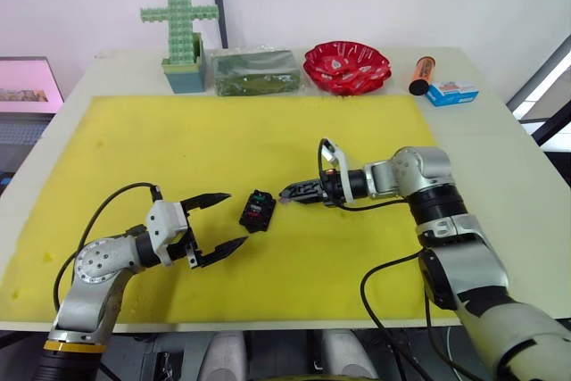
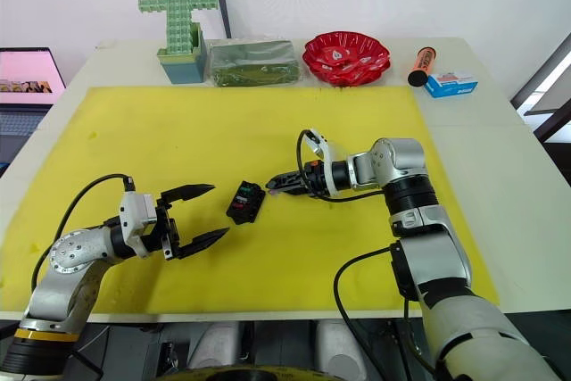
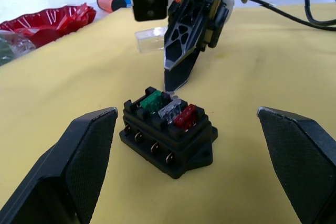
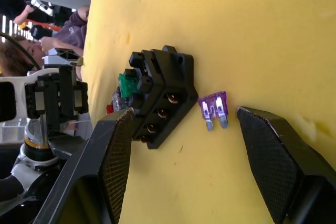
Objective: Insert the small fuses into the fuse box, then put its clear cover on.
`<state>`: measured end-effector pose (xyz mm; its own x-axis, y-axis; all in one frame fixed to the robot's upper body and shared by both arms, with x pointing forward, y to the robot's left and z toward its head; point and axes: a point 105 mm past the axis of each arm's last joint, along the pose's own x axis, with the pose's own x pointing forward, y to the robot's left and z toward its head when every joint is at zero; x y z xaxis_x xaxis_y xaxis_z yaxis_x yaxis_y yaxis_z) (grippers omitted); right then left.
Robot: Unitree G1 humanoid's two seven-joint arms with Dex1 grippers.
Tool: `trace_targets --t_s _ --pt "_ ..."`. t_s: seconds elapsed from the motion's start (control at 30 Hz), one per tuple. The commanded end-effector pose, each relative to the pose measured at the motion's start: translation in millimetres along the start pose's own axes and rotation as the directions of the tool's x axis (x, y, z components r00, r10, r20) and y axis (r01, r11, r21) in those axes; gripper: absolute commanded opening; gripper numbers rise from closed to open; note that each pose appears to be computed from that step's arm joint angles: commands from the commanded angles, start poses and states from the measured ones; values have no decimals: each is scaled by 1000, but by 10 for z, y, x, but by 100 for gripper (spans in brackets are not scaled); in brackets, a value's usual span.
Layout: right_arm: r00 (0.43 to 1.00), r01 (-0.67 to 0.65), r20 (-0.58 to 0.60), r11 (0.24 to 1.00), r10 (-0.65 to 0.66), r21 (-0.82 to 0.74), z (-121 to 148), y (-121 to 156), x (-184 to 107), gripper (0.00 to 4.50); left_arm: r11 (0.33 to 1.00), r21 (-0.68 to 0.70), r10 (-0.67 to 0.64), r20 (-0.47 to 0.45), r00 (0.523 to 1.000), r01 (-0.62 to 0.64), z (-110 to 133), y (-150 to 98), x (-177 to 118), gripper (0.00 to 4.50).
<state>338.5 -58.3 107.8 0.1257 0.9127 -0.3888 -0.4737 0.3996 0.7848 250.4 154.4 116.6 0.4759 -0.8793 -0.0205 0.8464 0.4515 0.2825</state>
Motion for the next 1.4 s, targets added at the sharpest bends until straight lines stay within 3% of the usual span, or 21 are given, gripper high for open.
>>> trace_targets --t_s 0.03,0.17,0.27,0.53,0.77,0.93,1.07,1.17,1.3,1.4 --pt "1000 -10 -19 1000 10 -21 4 40 94 325 999 30 -11 14 1000 11 82 -13 13 450" --pt "1000 -9 -28 1000 9 -25 -19 30 131 325 1000 30 -10 13 1000 9 86 -12 11 450" --pt "999 22 -37 999 -23 -32 -58 -35 140 274 1000 30 -8 13 1000 8 88 -11 13 450" --pt "995 101 -24 995 -101 -28 -124 -198 132 1 1000 27 -8 15 1000 8 97 -16 26 450" --pt "993 114 8 994 -114 2 -150 -209 1 1 1000 23 -10 13 1000 10 100 -25 27 450" --pt "989 74 125 996 -79 44 -115 -18 -265 1 1000 21 -5 9 1000 5 99 -33 7 450" --pt "934 74 350 997 -75 16 -146 122 -543 1 1000 12 -2 6 1000 2 87 -52 -16 450" --pt "844 168 508 984 -172 54 -307 171 -621 1 1000 8 -5 4 1000 5 89 -66 -29 450" --pt "822 204 524 974 -225 98 -667 249 -609 1 1000 4 -5 1 1000 5 82 -65 -41 450" --pt "811 219 518 962 -271 161 -722 205 -622 1 1000 2 -6 -2 1000 6 72 -69 -43 450"
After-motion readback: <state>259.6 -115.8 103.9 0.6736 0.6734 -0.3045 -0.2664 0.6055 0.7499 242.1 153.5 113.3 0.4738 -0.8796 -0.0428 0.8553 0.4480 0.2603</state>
